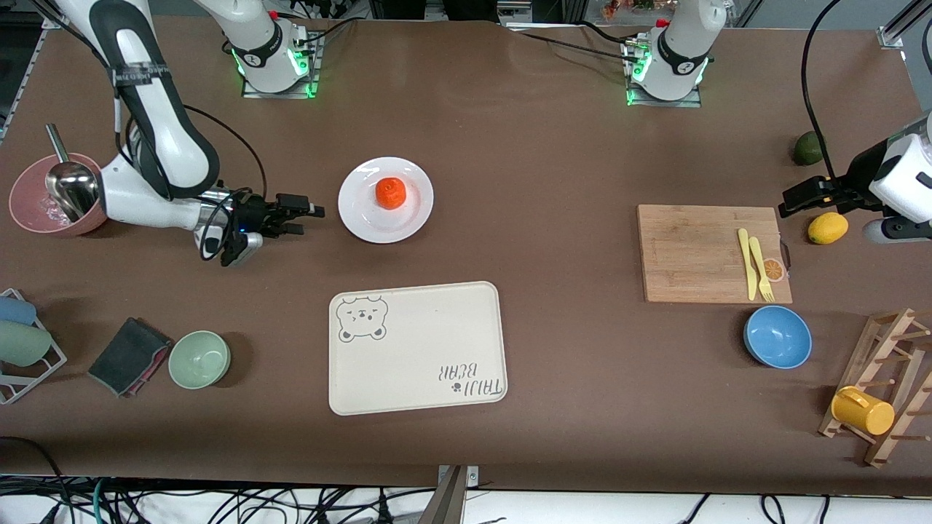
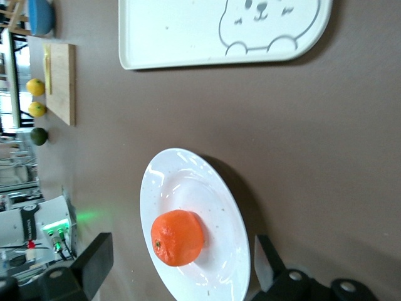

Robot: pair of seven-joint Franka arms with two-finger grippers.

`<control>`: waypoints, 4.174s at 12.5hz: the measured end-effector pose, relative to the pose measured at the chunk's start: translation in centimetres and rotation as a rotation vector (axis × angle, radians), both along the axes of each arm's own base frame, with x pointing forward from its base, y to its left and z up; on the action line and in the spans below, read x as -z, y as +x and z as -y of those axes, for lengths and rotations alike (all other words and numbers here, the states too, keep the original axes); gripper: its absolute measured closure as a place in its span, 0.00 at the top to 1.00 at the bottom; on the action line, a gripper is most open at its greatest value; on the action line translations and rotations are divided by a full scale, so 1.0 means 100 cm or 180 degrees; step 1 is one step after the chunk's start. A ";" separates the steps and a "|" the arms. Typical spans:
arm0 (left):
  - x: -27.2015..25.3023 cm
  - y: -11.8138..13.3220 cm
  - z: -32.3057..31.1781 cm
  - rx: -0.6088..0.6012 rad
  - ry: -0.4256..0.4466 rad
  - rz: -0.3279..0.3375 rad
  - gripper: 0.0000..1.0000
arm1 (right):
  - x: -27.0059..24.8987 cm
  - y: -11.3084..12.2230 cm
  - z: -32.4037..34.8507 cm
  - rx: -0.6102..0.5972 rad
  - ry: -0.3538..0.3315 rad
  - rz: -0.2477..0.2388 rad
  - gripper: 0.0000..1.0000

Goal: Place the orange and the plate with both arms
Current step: 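Grip the white plate rim with the right gripper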

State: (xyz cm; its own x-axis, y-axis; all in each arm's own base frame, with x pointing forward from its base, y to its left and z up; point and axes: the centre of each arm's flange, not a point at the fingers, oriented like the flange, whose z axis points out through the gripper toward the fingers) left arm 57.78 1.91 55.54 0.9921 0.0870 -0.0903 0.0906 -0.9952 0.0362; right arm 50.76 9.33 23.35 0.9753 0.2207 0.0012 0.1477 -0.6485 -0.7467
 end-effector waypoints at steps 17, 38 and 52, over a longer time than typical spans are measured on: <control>0.005 -0.004 -0.001 0.0322 -0.0005 -0.0148 1.00 | 0.092 -0.075 0.007 -0.0135 0.0309 -0.0034 0.58; 0.005 -0.005 -0.006 0.0295 -0.0005 -0.0152 1.00 | 0.113 -0.085 -0.010 -0.0002 0.0294 0.0091 0.15; 0.005 -0.005 -0.006 0.0295 -0.0005 -0.0152 1.00 | 0.114 -0.086 -0.012 0.0085 0.0380 0.0054 0.04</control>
